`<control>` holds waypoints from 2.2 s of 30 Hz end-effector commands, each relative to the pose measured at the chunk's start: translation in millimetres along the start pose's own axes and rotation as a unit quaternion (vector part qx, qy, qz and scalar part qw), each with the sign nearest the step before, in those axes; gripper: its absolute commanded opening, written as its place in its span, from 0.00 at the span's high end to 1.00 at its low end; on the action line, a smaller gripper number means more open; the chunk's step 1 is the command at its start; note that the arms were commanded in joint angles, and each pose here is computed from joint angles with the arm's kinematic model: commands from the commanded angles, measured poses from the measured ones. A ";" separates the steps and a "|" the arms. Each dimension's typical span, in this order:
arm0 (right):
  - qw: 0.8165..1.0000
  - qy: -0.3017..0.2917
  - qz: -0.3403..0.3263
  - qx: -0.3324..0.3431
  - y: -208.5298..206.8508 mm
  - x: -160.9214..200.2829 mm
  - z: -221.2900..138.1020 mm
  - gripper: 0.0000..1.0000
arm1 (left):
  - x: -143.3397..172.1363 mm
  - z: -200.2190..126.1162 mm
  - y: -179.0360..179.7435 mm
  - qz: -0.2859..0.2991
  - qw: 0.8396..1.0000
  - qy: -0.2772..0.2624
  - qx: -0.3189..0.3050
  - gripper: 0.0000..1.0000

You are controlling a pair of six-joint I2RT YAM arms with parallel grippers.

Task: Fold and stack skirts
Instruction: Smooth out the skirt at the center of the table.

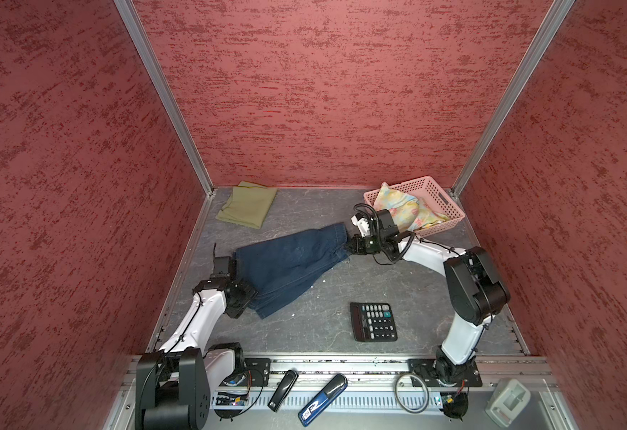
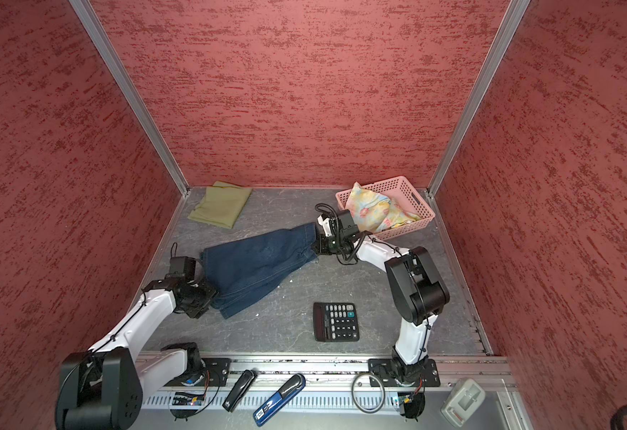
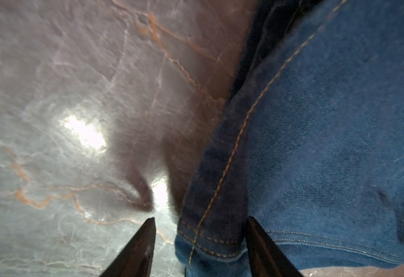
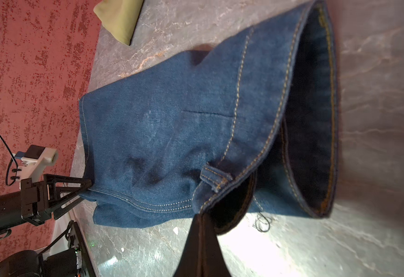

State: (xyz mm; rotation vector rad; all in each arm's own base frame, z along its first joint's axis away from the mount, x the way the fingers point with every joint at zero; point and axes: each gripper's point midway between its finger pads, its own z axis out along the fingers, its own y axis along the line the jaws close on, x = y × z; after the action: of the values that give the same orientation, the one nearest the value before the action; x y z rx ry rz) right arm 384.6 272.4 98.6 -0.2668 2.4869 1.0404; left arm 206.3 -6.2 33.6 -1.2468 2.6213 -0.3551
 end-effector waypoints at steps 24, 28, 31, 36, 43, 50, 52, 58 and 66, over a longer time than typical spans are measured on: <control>0.998 -0.002 -0.009 0.056 -34.0 13.1 14.7 0.60 | -4.5 2.2 -1.5 -0.003 1.000 -0.002 0.001 0.39; 1.000 -0.010 0.001 -0.001 -13.1 10.0 16.1 0.61 | -5.0 -0.4 -3.0 -0.002 1.000 -0.004 0.003 0.39; 0.999 -0.017 0.000 -0.035 3.4 7.5 14.4 0.66 | -6.1 -2.3 -3.2 -0.002 1.000 -0.008 0.004 0.39; 0.997 -0.006 0.004 -0.074 21.3 13.6 18.9 0.87 | -7.8 -2.7 -7.0 -0.003 1.000 -0.012 0.014 0.40; 0.998 -0.038 -0.013 -0.048 25.2 -11.8 1.2 1.00 | -6.2 -4.9 -4.8 -0.005 1.000 -0.017 0.021 0.41; 0.996 -0.080 -0.003 -0.043 24.2 -63.2 -27.2 1.00 | -7.9 -12.0 -9.9 -0.007 0.998 -0.029 0.047 0.40; 0.996 -0.084 0.008 -0.041 20.4 -70.8 -30.3 1.00 | -6.7 -13.2 -11.6 -0.006 0.998 -0.030 0.058 0.40; 0.994 -0.091 0.044 -0.048 9.1 -84.0 -33.3 1.00 | 3.6 -11.0 -13.2 -0.012 0.996 -0.020 0.085 0.39; 0.993 -0.090 0.063 -0.048 -3.4 -89.5 -28.1 1.00 | 9.2 -7.9 -34.1 0.005 0.989 -0.003 0.145 0.40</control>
State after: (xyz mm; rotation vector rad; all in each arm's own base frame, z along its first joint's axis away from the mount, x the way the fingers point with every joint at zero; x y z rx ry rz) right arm 447.6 251.0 147.9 -0.0621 2.3379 1.1513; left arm 210.9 -24.0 43.1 -1.1930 2.4997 -0.5987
